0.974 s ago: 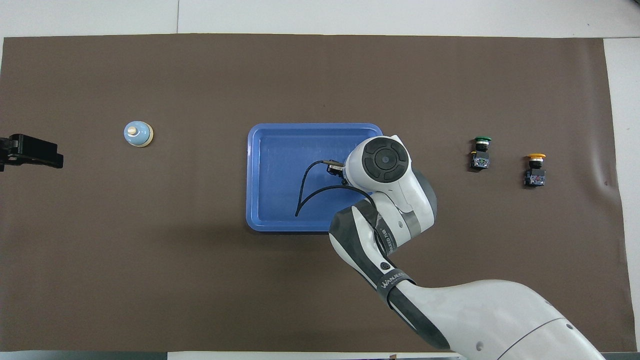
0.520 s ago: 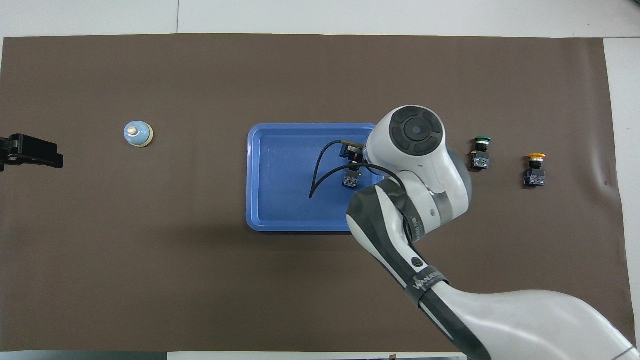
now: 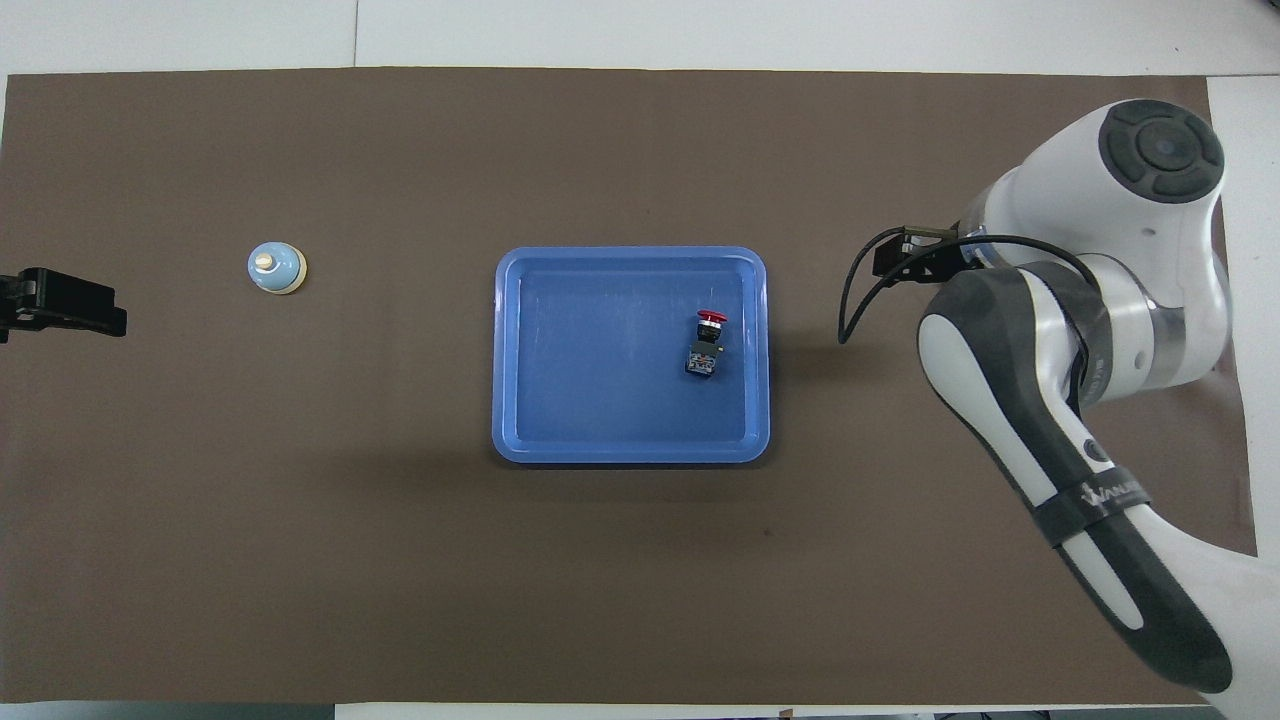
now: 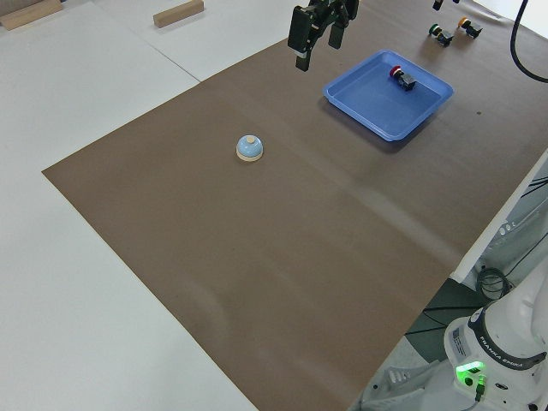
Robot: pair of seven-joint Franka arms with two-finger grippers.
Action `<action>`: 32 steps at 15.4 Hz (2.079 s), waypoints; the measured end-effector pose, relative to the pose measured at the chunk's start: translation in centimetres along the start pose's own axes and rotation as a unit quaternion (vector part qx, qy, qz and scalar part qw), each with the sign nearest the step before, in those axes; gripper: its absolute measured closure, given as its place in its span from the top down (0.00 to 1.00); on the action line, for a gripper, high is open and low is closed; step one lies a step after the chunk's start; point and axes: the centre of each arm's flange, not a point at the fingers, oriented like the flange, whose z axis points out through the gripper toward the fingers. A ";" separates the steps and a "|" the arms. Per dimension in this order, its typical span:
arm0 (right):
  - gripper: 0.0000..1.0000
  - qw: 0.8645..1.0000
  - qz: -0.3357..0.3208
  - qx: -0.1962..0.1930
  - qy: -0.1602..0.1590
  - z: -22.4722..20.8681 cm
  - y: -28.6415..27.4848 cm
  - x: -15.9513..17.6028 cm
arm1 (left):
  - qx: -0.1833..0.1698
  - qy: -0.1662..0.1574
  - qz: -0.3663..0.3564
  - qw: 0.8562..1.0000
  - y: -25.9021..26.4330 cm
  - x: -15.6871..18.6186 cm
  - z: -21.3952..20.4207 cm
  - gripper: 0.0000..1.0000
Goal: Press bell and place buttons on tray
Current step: 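Open the right gripper and withdraw it from the tray, then grasp the green-capped button with the right gripper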
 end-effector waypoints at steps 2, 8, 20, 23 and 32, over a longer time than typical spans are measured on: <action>1.00 1.000 -0.014 0.001 0.005 1.1 3.3 0.8 | 0.000 0.000 0.000 1.000 0.0 0.0 0.0 1.00; 1.00 0.999 -0.010 0.008 0.035 7.3 7.0 0.0 | 0.000 0.000 0.000 1.000 0.0 0.0 0.0 1.00; 0.78 0.998 -0.011 0.012 0.057 14.1 7.1 0.1 | 0.000 0.000 0.000 1.000 0.0 0.0 0.0 1.00; 0.44 0.998 -0.011 0.012 0.058 13.6 7.1 0.1 | 0.000 0.000 0.000 1.000 0.0 0.0 0.0 1.00; 0.41 0.998 -0.048 0.013 0.033 7.7 2.0 1.7 | 0.000 0.000 0.000 1.000 0.0 0.0 0.0 1.00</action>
